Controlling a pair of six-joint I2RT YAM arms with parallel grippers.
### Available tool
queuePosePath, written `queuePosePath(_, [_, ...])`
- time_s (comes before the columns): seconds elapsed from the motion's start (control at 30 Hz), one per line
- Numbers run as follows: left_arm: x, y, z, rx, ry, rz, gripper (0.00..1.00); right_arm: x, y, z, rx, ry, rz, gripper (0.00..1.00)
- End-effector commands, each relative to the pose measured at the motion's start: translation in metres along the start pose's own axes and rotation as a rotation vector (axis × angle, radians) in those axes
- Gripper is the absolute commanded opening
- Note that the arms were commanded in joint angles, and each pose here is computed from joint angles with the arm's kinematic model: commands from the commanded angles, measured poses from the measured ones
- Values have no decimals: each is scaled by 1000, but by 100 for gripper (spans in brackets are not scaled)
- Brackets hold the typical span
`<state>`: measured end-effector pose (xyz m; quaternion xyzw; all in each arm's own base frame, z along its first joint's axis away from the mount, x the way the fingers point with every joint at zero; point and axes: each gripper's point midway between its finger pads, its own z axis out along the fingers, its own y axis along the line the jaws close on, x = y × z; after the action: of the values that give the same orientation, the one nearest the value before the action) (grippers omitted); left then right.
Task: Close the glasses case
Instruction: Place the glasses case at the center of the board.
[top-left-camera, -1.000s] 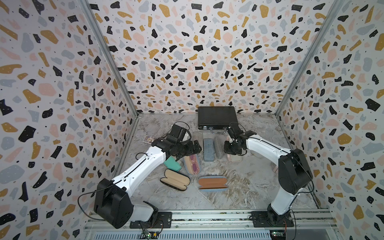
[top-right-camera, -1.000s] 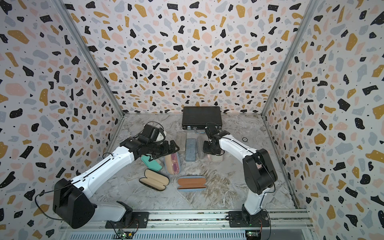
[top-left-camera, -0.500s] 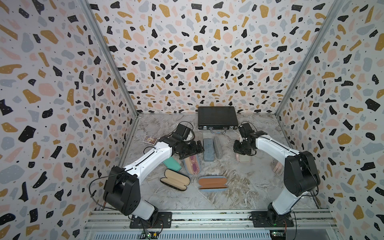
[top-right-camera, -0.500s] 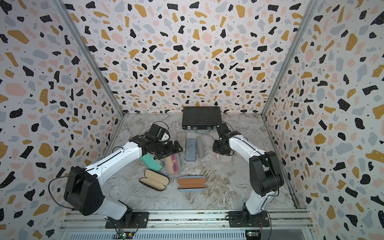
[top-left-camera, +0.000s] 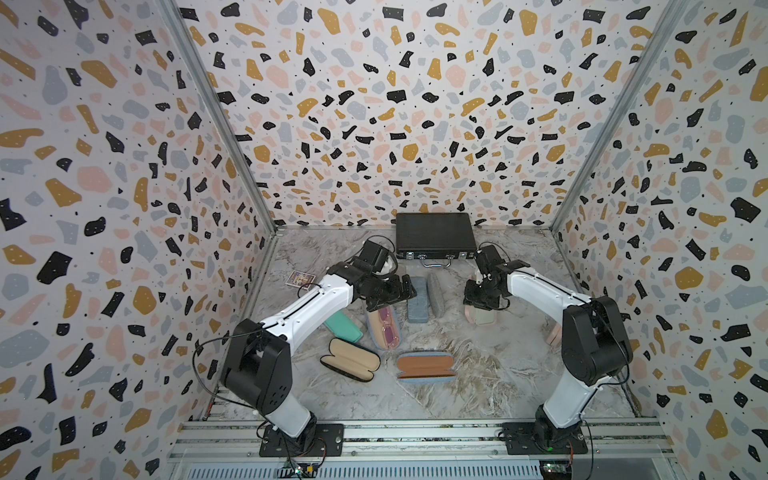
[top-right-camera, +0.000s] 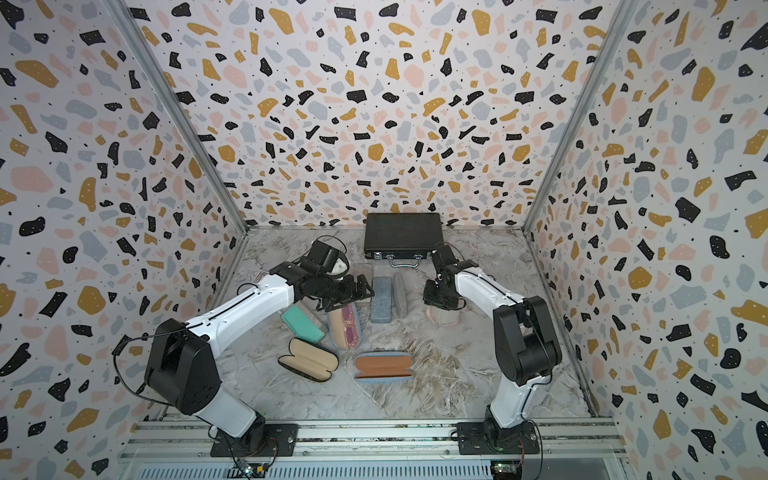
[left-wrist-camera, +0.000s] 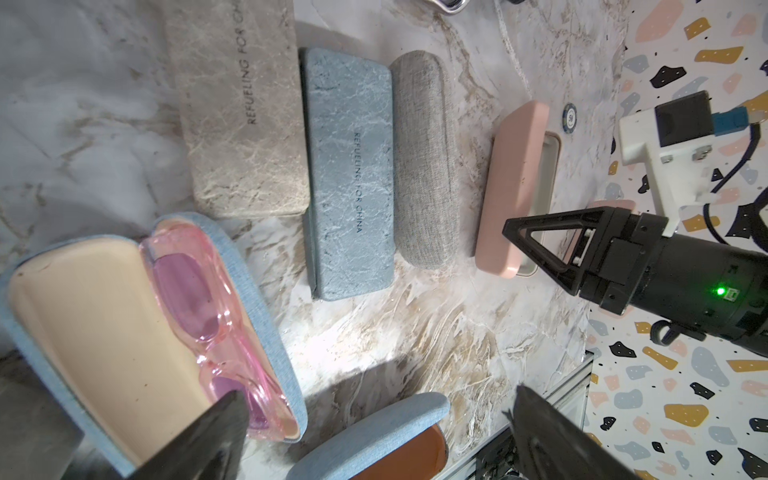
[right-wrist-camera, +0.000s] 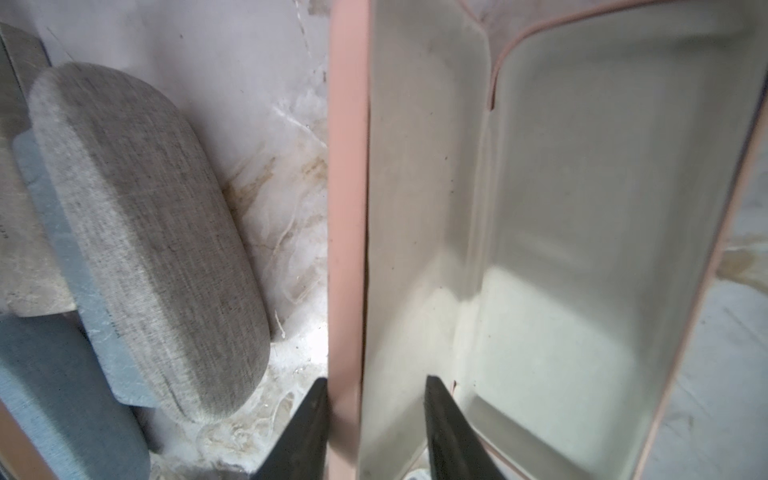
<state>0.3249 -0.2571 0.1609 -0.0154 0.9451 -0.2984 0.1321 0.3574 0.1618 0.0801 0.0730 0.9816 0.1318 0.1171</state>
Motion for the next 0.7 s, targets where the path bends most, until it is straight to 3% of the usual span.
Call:
queuePosePath(0.0, [-12,-24,-4,58,-22,48,99,-8,2,-32,9,-49,-12,45])
queuePosePath(0.2, [-24,-47,1,79,-12,86,100,-8,-3,-66,27,-118,-21,50])
queuePosePath(0.33, [-32,-60,9,89,-1,103,90,-9,-13,-78,56,-138,-21,50])
queuePosePath(0.43, [-38,-69,18,97,22,113,64,-8,-24,-79,78,-138,-9,44])
queuePosePath(0.5, [-40,-76,26,99,43,120,40,-9,-33,-80,95,-143,9,29])
queuePosePath(0.57, [-42,-84,33,104,62,135,25,-10,-45,-80,111,-142,38,15])
queuePosePath(0.67, [-41,-92,48,84,105,164,3,-10,-61,-77,126,-133,71,5])
